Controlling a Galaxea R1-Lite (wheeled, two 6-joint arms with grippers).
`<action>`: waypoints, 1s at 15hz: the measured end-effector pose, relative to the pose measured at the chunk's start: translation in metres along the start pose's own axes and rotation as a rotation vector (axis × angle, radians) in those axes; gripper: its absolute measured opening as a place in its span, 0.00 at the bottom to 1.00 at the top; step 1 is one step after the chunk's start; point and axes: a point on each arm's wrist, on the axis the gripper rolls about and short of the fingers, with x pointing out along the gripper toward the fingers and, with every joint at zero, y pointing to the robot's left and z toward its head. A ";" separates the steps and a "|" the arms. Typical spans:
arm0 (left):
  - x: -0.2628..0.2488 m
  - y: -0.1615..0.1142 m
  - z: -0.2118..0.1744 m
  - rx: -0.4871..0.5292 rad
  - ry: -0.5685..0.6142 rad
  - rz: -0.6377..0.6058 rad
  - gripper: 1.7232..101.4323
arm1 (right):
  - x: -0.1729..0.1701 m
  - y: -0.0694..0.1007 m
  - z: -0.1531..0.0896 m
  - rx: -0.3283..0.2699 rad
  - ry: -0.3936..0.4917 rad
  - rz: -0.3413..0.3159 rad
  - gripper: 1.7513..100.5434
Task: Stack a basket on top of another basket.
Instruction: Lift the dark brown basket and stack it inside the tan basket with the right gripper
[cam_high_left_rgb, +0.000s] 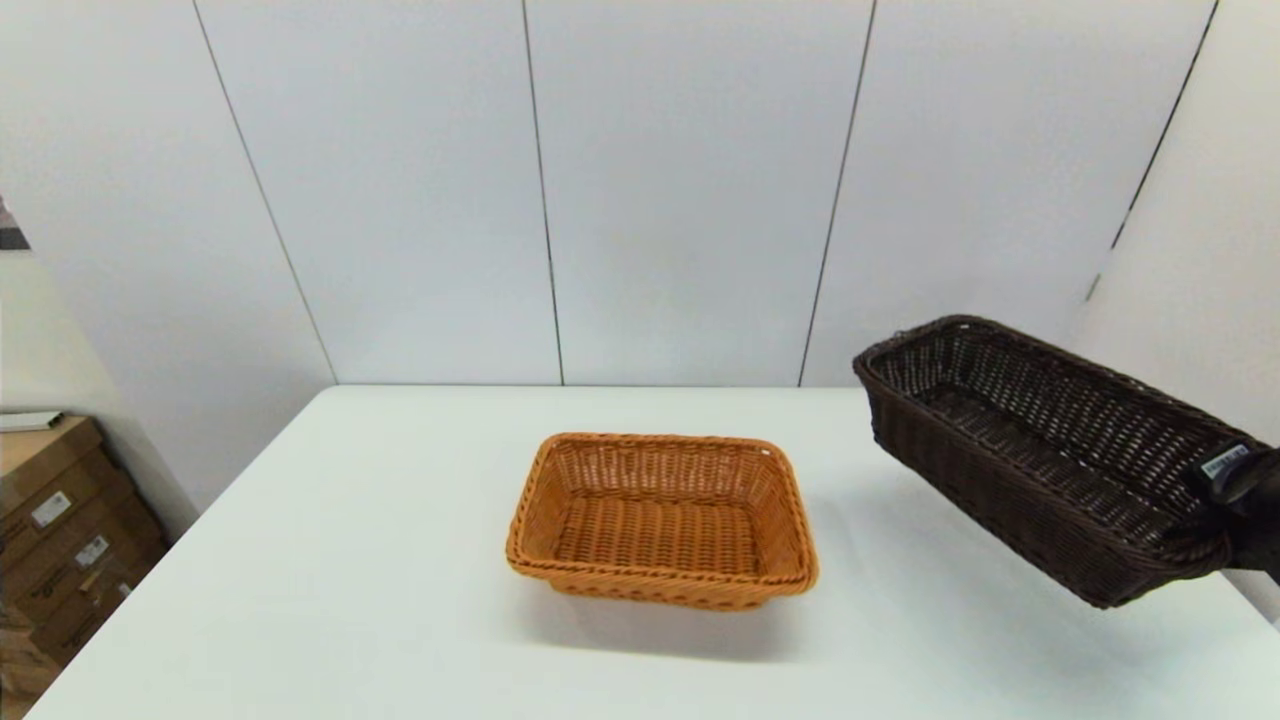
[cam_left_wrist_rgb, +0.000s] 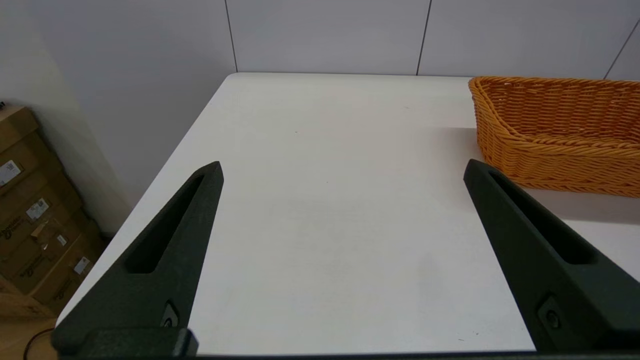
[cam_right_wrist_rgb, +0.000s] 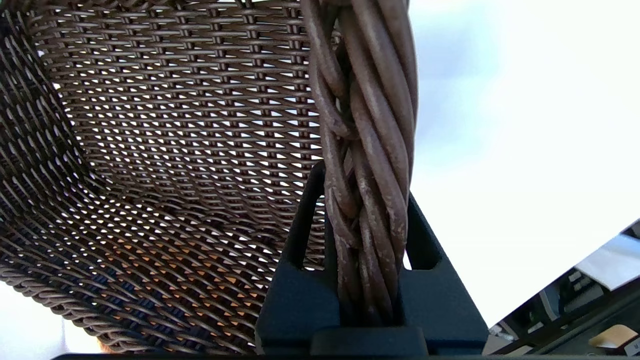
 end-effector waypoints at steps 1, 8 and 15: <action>0.000 0.000 0.000 0.000 0.000 0.000 0.96 | -0.005 0.002 -0.004 -0.029 0.010 0.030 0.14; 0.000 0.000 0.000 0.000 0.000 0.000 0.96 | -0.020 0.024 -0.042 -0.280 0.076 0.141 0.14; 0.000 0.000 0.000 0.000 0.000 -0.001 0.96 | -0.033 0.037 -0.063 -0.486 0.179 0.188 0.14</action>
